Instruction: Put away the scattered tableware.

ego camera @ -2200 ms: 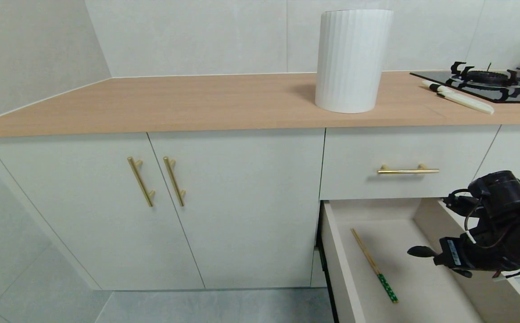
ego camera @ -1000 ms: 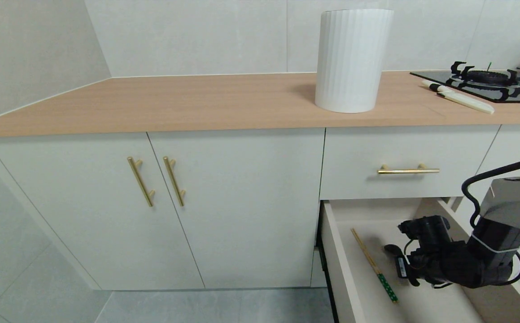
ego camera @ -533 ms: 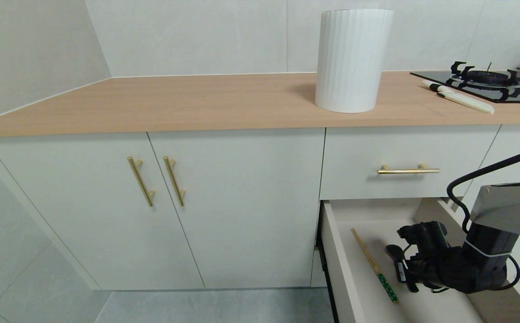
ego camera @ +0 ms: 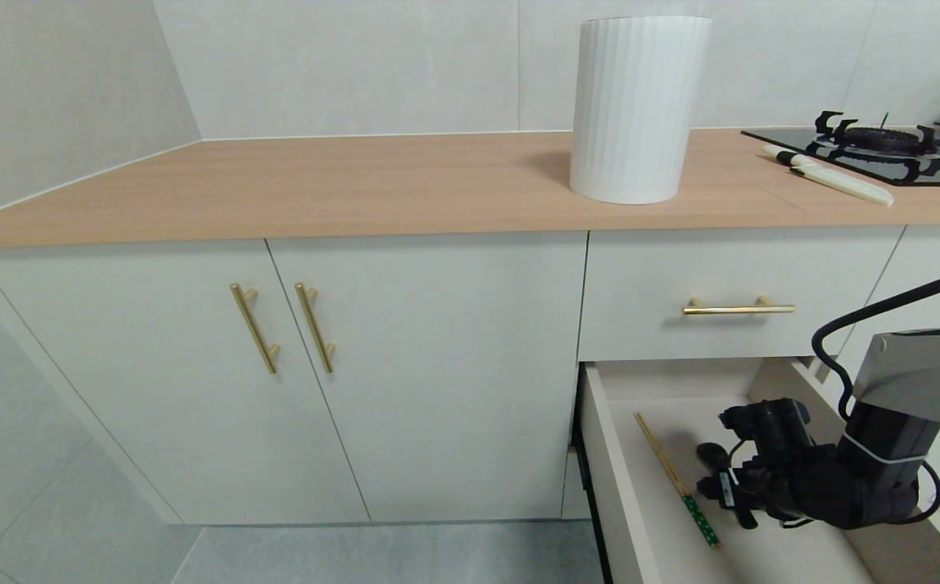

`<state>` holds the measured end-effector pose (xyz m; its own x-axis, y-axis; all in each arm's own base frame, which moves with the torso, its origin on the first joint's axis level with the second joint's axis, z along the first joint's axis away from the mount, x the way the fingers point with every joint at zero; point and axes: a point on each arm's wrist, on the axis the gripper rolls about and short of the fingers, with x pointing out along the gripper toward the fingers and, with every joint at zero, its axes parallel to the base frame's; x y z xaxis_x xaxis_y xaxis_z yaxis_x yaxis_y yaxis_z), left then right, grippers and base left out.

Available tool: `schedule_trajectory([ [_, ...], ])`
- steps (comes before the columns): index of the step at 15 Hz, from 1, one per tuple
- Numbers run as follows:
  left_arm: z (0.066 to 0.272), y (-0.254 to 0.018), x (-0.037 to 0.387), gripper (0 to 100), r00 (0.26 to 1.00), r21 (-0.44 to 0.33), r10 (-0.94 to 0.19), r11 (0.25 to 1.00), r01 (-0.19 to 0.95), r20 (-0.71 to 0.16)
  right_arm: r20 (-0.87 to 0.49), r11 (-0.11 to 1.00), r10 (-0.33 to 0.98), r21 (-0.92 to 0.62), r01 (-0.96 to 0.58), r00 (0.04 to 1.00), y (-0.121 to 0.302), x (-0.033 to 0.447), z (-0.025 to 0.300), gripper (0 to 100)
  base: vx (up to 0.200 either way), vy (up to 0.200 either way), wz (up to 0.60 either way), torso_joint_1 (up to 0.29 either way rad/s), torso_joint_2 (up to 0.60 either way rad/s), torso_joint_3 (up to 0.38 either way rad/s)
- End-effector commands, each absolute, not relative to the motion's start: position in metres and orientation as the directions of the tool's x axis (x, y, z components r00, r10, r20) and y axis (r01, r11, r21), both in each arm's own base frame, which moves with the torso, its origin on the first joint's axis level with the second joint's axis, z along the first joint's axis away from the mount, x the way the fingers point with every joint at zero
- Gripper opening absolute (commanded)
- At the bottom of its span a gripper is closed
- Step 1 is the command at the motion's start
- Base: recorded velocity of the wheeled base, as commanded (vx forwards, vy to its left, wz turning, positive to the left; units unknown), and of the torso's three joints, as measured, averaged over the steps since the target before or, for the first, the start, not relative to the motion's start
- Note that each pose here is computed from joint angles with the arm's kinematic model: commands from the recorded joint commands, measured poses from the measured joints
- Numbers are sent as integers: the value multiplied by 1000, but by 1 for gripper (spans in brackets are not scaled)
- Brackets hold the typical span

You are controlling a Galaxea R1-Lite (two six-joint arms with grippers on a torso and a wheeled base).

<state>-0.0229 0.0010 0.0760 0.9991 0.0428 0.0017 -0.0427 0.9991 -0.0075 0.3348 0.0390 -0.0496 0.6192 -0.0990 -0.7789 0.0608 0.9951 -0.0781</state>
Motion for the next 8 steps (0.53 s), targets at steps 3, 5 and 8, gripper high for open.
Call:
schedule_trajectory([
  [3, 76, 1, -23, 100, 999, -8, 43, 999, -43, 2, -762, 996, -94, -70, 63, 641, 39, 332, -37, 100, 0, 0, 0, 0, 0, 0],
  [5, 76, 1, -23, 100, 999, -8, 43, 999, -43, 2, -765, 996, -94, -72, 61, 637, 39, 331, -38, 100, 0, 0, 0, 0, 0, 0],
  [8, 76, 1, -23, 100, 999, -8, 43, 999, -43, 2, -759, 996, -92, -69, 61, 644, 39, 330, -34, 100, 0, 0, 0, 0, 0, 0],
])
